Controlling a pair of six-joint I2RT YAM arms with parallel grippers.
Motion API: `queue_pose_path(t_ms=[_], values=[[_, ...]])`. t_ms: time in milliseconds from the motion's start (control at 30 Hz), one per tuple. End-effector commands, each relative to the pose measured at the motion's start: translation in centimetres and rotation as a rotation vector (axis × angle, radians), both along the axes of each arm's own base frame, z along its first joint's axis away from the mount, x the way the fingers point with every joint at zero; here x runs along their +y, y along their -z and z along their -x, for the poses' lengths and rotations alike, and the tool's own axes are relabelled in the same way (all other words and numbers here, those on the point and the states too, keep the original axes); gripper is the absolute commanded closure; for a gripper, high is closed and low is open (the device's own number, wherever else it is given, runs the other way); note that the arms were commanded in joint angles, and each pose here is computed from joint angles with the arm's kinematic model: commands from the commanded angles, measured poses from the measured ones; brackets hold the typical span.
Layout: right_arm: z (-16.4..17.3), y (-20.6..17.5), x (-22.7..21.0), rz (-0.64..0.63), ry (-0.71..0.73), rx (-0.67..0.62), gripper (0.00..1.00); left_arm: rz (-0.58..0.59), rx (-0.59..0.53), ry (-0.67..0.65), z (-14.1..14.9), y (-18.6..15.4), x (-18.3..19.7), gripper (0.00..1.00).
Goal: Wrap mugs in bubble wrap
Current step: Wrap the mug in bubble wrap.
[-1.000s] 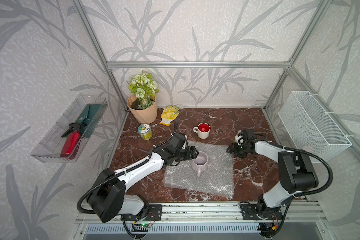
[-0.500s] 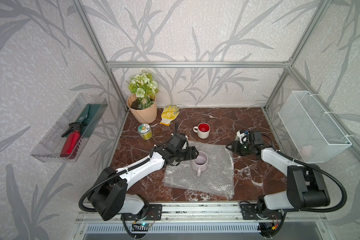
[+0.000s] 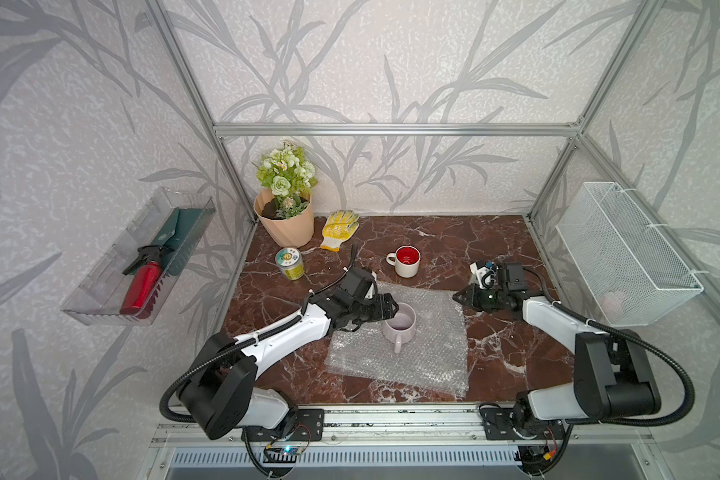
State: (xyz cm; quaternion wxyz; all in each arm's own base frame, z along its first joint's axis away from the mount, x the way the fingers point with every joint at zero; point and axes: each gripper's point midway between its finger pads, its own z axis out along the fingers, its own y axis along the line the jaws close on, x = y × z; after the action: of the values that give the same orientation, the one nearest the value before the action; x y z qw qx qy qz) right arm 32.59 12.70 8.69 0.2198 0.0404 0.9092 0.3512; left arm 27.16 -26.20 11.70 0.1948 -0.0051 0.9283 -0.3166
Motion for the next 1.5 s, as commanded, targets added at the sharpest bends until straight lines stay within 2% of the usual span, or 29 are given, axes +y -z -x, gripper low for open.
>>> queue_pose_path(t_ms=[0, 33, 300, 400, 500, 633, 900, 1067, 1300, 1467], values=[[-1.4, -0.6, -0.5, 0.040, 0.006, -0.025, 0.97, 0.003, 0.011, 0.005, 0.3, 0.4, -0.1, 0.17], [-1.9, -0.7, -0.5, 0.045, 0.007, -0.030, 1.00, 0.003, 0.013, 0.003, 0.3, 0.5, -0.1, 0.17], [-5.6, -1.9, -0.9, 0.092, 0.025, -0.062, 1.00, 0.002, 0.026, 0.018, 0.6, 0.7, -0.3, 0.19], [-6.0, -2.4, -0.4, 0.066, 0.004, -0.071, 1.00, -0.003, 0.038, 0.025, 0.9, 1.2, -0.3, 0.28], [-5.8, -2.9, 0.0, 0.055, -0.008, -0.080, 1.00, 0.003, 0.045, 0.027, 1.1, 1.5, -0.4, 0.28], [-4.3, -3.9, 1.4, 0.033, -0.058, -0.095, 1.00, 0.018, 0.047, 0.037, 1.4, 1.6, -0.9, 0.28], [0.0, -8.1, 5.9, -0.009, -0.190, -0.161, 1.00, 0.012, 0.065, 0.050, 1.6, 2.4, -1.3, 0.39], [2.6, -9.9, 8.6, -0.034, -0.265, -0.178, 1.00, 0.018, 0.064, 0.048, 1.6, 2.5, -1.4, 0.42], [6.2, -10.3, 12.7, -0.090, -0.373, -0.157, 1.00, 0.020, 0.068, 0.047, 1.5, 2.6, -1.7, 0.43], [8.0, -9.0, 14.7, -0.089, -0.424, -0.129, 1.00, 0.019, 0.060, 0.025, 1.5, 2.2, -1.3, 0.50]])
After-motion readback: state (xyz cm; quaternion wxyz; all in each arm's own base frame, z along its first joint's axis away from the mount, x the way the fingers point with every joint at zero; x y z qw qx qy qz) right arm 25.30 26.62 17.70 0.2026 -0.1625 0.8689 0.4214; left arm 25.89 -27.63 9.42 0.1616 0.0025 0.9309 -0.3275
